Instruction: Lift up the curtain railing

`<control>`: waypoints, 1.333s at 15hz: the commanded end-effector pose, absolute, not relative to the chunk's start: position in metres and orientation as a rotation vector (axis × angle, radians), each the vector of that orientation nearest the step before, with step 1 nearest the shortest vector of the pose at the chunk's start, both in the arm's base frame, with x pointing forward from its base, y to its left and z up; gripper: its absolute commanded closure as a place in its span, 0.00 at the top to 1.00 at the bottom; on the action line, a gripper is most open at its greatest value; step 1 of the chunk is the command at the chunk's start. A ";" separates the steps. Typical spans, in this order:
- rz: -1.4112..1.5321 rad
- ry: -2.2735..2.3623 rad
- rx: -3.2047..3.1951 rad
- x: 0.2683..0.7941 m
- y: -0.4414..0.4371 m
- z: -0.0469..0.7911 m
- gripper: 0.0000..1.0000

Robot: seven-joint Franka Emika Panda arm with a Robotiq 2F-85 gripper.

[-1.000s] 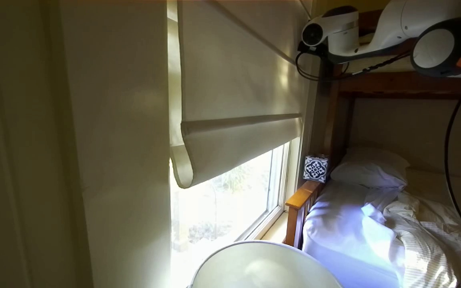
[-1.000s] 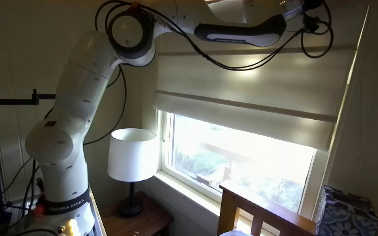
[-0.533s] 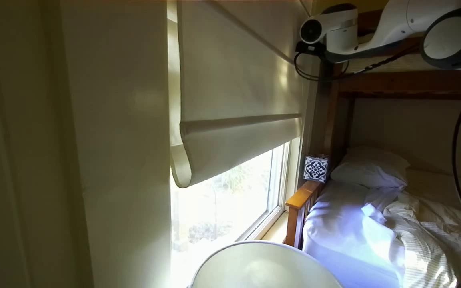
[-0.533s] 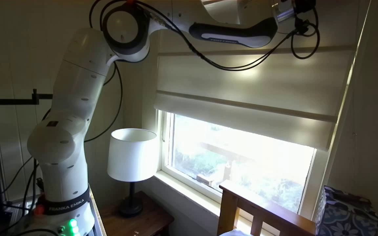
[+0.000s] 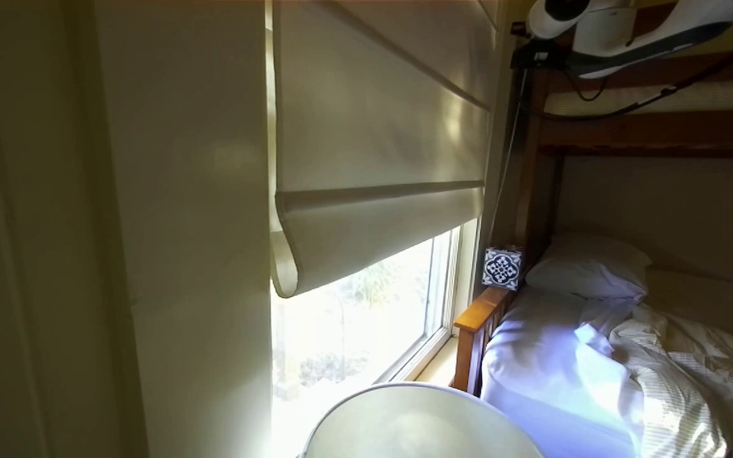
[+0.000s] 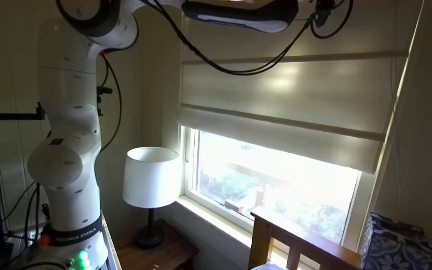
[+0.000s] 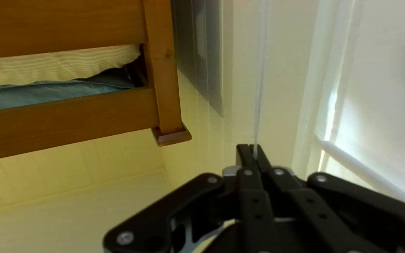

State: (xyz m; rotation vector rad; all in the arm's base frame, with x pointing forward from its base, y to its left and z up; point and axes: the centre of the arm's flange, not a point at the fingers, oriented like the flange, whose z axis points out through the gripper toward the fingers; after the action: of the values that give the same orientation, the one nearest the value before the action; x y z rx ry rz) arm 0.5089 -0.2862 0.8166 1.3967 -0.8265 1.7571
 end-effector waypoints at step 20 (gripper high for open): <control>1.388 -0.864 1.957 0.479 -0.320 0.599 0.00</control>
State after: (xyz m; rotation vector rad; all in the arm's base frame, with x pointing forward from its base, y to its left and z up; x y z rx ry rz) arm 0.4963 -0.3078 0.6702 1.8293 -0.7896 1.5130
